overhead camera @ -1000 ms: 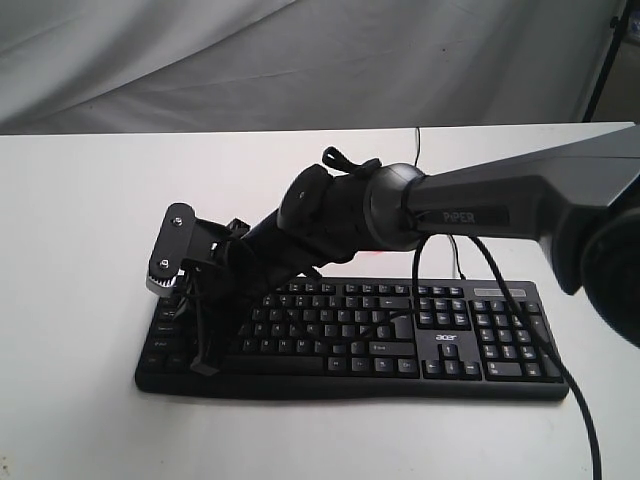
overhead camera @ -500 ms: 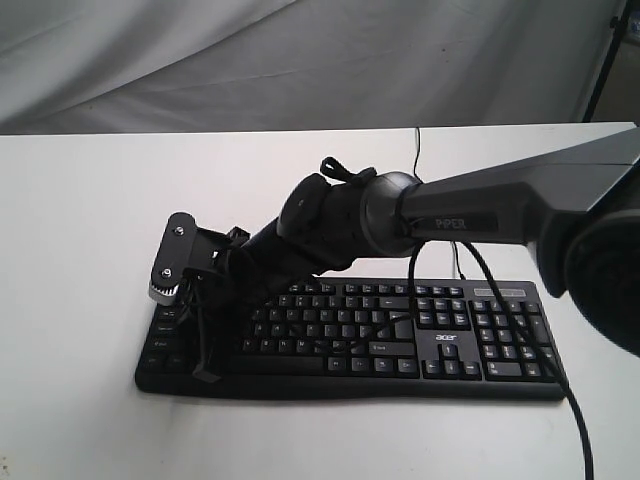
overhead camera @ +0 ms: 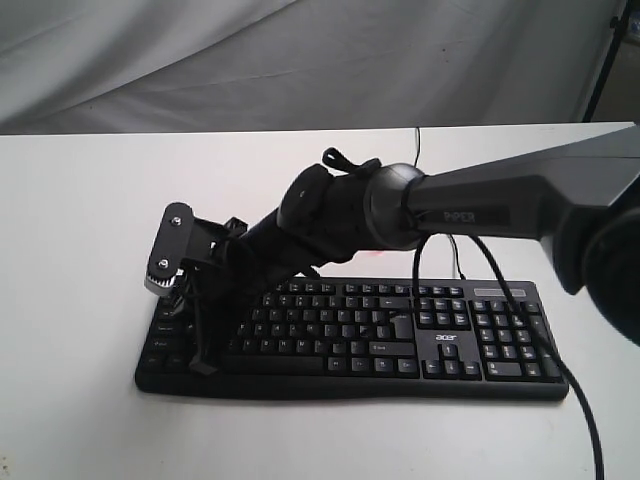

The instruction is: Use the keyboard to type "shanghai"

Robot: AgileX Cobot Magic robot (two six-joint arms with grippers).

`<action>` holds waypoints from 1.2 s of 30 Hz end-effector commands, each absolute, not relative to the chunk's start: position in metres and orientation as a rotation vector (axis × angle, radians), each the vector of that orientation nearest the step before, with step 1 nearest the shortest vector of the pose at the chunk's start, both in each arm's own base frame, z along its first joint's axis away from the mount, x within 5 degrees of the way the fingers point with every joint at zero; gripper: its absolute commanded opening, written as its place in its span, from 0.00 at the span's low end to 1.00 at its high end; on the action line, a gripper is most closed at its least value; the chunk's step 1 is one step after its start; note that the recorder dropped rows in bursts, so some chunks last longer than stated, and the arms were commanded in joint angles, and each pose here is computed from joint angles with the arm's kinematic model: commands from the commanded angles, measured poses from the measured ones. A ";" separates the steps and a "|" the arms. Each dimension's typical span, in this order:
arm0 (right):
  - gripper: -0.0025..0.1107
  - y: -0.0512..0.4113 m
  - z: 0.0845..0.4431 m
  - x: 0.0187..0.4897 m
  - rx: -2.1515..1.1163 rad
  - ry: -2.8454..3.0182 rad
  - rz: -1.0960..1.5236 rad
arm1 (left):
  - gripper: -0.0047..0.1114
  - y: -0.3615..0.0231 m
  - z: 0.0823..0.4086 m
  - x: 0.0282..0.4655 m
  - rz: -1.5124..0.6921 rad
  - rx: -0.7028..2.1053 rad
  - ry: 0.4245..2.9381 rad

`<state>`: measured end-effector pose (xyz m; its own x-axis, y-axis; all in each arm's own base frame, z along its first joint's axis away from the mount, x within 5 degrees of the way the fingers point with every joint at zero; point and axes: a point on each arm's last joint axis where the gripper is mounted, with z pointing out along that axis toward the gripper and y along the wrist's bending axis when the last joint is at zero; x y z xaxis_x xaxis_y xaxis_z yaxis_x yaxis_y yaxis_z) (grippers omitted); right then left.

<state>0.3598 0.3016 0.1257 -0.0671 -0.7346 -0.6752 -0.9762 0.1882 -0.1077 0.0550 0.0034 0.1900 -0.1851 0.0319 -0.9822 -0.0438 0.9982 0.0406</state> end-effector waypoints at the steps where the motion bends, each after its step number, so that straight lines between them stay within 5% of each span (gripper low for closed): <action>1: 0.02 0.303 0.160 0.356 -1.598 1.779 0.524 | 0.05 0.003 0.189 0.055 0.063 -0.007 1.749; 36: 0.02 0.247 0.160 0.340 -1.659 1.901 0.469 | 0.05 0.003 0.189 0.055 0.063 -0.007 1.749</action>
<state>0.3410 0.2552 0.1557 -0.0872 -0.7772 -0.6232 -0.9796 0.1805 -0.0880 0.0550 0.0034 0.1900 -0.1851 0.0319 -0.9822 -0.0438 0.9982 0.0407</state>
